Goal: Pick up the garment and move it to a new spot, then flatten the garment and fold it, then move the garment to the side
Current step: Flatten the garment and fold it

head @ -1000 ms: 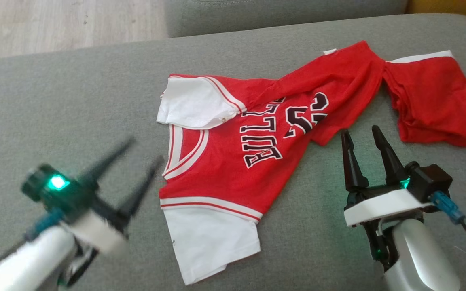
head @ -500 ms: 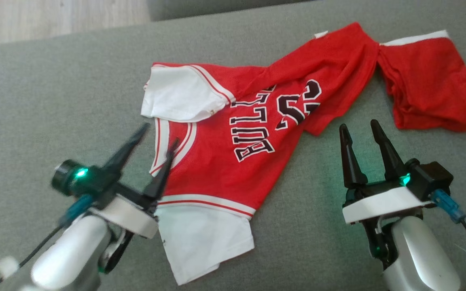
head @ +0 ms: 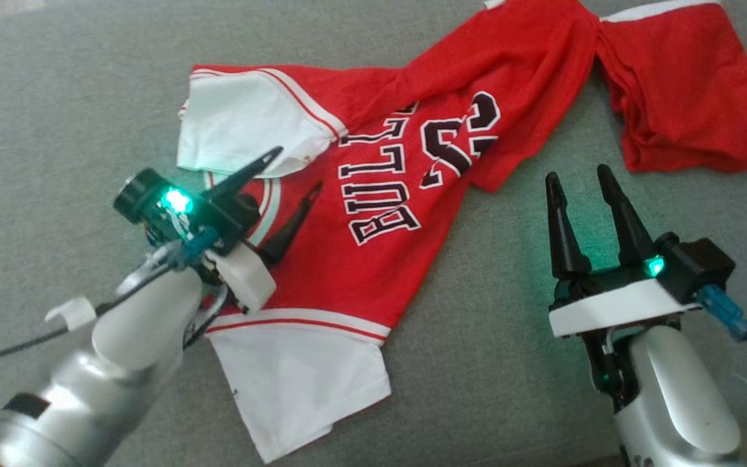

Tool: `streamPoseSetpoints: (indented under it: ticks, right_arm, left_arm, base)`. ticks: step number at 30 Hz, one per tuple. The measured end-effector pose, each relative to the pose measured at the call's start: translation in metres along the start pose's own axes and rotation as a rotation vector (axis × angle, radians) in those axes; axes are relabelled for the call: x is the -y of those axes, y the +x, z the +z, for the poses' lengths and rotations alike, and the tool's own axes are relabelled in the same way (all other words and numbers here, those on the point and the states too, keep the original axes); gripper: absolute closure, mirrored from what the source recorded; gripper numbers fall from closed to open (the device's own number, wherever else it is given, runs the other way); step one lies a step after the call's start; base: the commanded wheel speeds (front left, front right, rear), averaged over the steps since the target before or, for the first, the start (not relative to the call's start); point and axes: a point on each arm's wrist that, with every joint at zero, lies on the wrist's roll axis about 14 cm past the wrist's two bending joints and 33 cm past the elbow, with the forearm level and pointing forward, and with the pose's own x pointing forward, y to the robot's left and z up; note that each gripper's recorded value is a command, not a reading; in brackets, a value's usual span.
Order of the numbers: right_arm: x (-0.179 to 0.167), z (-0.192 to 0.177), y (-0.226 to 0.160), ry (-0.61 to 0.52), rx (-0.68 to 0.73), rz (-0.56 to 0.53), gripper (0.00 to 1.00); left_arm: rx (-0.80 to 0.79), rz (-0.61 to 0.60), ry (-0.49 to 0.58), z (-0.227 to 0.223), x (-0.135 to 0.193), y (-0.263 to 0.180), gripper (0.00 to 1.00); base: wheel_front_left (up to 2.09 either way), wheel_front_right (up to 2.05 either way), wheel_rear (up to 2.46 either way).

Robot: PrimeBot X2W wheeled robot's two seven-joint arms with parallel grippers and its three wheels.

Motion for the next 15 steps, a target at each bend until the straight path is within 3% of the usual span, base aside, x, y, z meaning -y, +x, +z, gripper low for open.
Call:
streamPoseSetpoints:
  ticks: [8,9,10,15]
  right_arm:
    - [0.015,-0.004,-0.003,0.002,-0.011,-0.043,0.0]
    - [0.016,-0.004,-0.003,0.001,-0.011,-0.046,0.0]
    - [0.017,-0.003,-0.004,0.0,-0.011,-0.048,0.0]
    - [0.019,-0.003,-0.005,-0.001,-0.01,-0.055,0.0]
  left_arm:
    - [-0.044,0.007,0.029,-0.013,-0.01,0.024,0.0]
    - [-0.049,0.006,0.03,-0.015,-0.011,0.025,0.27]
    - [-0.047,0.001,0.03,-0.015,-0.01,0.027,1.0]
    - [-0.005,0.003,0.043,-0.003,-0.016,0.031,1.0]
  base:
    - [0.0,0.0,0.0]
    - [0.0,0.0,0.0]
    - [0.0,0.0,0.0]
    - [0.0,0.0,0.0]
